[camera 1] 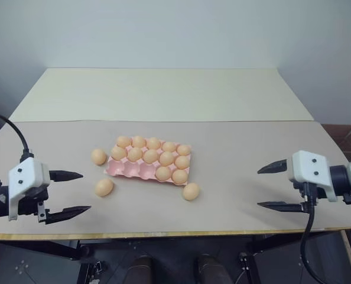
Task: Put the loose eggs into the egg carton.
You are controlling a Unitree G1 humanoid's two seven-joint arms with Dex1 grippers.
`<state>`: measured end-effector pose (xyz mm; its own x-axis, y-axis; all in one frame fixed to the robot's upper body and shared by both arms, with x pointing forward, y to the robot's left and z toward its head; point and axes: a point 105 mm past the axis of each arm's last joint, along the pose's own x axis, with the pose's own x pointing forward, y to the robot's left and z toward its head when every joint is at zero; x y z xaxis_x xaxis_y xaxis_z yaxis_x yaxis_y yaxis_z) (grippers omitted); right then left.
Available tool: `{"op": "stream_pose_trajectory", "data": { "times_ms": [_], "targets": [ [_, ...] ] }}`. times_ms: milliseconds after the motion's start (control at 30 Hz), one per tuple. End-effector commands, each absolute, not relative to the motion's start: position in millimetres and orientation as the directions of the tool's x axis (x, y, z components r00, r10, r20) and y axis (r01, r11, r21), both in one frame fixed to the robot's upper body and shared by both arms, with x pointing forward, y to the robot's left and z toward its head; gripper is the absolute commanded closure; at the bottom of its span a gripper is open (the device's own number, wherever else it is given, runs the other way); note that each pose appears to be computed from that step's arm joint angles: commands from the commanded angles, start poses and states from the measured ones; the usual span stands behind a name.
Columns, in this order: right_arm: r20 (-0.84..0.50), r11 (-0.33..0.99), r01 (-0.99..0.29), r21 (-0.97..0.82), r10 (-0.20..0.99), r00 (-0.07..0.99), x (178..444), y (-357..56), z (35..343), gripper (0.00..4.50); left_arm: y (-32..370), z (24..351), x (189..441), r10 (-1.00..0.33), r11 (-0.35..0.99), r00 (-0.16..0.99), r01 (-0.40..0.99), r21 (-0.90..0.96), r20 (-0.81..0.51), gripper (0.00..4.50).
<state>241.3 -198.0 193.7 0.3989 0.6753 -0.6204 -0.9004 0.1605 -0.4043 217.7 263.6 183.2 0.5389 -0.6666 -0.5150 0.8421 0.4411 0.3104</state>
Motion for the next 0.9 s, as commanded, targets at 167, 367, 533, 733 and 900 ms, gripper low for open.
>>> {"op": "stream_pose_trajectory", "data": {
  "times_ms": [167, 367, 533, 733, 900],
  "targets": [
    [-0.500, 0.245, -0.890, -0.386, 0.755, 0.424, 254, -153, 195, 0.04, 262, 191, 219, -0.663, 0.429, 0.557, 0.830, 0.356, -0.501, 0.00],
    [-0.418, 0.324, -0.895, -0.307, 0.799, 0.433, 270, -113, 175, 0.04, 257, 191, 222, -0.671, 0.414, 0.545, 0.838, 0.357, -0.503, 0.00],
    [-0.417, 0.333, -0.901, -0.280, 0.803, 0.426, 274, -91, 155, 0.04, 256, 194, 223, -0.672, 0.407, 0.543, 0.839, 0.361, -0.504, 0.00],
    [-0.422, 0.335, -0.905, -0.260, 0.804, 0.419, 280, -78, 140, 0.04, 258, 191, 221, -0.665, 0.414, 0.545, 0.838, 0.356, -0.510, 0.00],
    [-0.437, 0.337, -0.908, -0.248, 0.798, 0.415, 286, -72, 129, 0.04, 256, 189, 218, -0.667, 0.419, 0.546, 0.838, 0.350, -0.508, 0.00]
  ]
}}
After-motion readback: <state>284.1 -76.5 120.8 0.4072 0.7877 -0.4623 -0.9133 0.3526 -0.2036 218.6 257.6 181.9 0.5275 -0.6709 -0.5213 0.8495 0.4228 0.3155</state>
